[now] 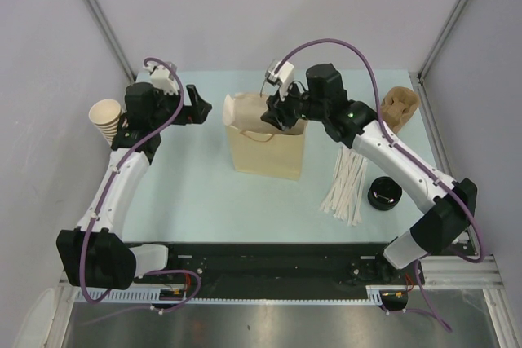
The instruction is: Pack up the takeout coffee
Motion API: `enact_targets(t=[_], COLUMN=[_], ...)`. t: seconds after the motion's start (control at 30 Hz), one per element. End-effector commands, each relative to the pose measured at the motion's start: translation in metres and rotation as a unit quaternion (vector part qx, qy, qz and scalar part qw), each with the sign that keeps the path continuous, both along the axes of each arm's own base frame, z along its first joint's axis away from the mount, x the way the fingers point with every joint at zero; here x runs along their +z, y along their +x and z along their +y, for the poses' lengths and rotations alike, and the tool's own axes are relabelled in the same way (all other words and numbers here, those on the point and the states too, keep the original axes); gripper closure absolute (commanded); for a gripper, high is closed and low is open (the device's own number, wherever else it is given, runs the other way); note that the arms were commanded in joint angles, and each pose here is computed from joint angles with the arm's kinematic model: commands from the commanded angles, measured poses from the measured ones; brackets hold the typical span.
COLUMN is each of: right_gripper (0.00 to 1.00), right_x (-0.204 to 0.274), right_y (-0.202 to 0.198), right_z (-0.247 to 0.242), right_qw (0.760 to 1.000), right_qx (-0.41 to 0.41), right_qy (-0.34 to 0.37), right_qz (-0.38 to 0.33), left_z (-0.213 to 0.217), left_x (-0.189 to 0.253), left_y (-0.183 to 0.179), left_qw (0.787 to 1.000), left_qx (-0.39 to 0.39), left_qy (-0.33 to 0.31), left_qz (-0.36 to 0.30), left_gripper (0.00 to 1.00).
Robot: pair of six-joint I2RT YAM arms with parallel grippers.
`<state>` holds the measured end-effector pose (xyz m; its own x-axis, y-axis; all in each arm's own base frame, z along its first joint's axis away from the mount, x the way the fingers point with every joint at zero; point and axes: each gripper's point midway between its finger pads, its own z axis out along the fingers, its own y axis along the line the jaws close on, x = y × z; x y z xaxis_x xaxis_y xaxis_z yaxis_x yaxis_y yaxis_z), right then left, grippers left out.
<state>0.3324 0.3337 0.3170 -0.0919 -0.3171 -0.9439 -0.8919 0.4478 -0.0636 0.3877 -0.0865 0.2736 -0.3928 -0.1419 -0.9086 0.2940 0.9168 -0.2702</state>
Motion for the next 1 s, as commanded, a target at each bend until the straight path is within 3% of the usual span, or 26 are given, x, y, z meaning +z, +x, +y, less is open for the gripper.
enact_targets(t=[0.0, 0.07, 0.23, 0.47, 0.73, 0.9, 0.97], right_gripper=[0.50, 0.49, 0.31, 0.00, 0.00, 0.00, 0.00], right_x=[0.049, 0.062, 0.120, 0.163, 0.127, 0.042, 0.029], right_y=[-0.006, -0.002, 0.013, 0.036, 0.062, 0.049, 0.036], right_z=[-0.011, -0.013, -0.023, -0.068, -0.177, -0.233, -0.245], right_qw=[0.998, 0.997, 0.988, 0.970, 0.938, 0.915, 0.910], right_qx=[-0.012, -0.023, -0.064, -0.160, -0.308, -0.382, -0.393], right_qy=[0.037, 0.044, 0.091, 0.147, 0.154, 0.106, 0.095], right_qz=[-0.047, -0.060, -0.103, -0.108, -0.035, 0.076, 0.090], left_z=[0.002, 0.002, 0.003, 0.006, 0.012, 0.017, 0.019], left_x=[0.016, 0.019, 0.027, 0.037, 0.024, -0.029, -0.051], left_y=[-0.002, -0.003, -0.007, -0.002, -0.002, -0.022, -0.038], left_qw=[1.000, 1.000, 0.999, 0.999, 0.993, 0.980, 0.974], left_qx=[-0.005, -0.008, -0.015, -0.022, -0.027, -0.050, -0.062], left_qy=[0.005, 0.010, 0.025, 0.048, 0.080, 0.114, 0.127], left_qz=[-0.015, -0.014, -0.016, 0.011, 0.082, 0.156, 0.175], left_gripper=[0.01, 0.01, 0.00, 0.01, 0.00, 0.01, 0.00])
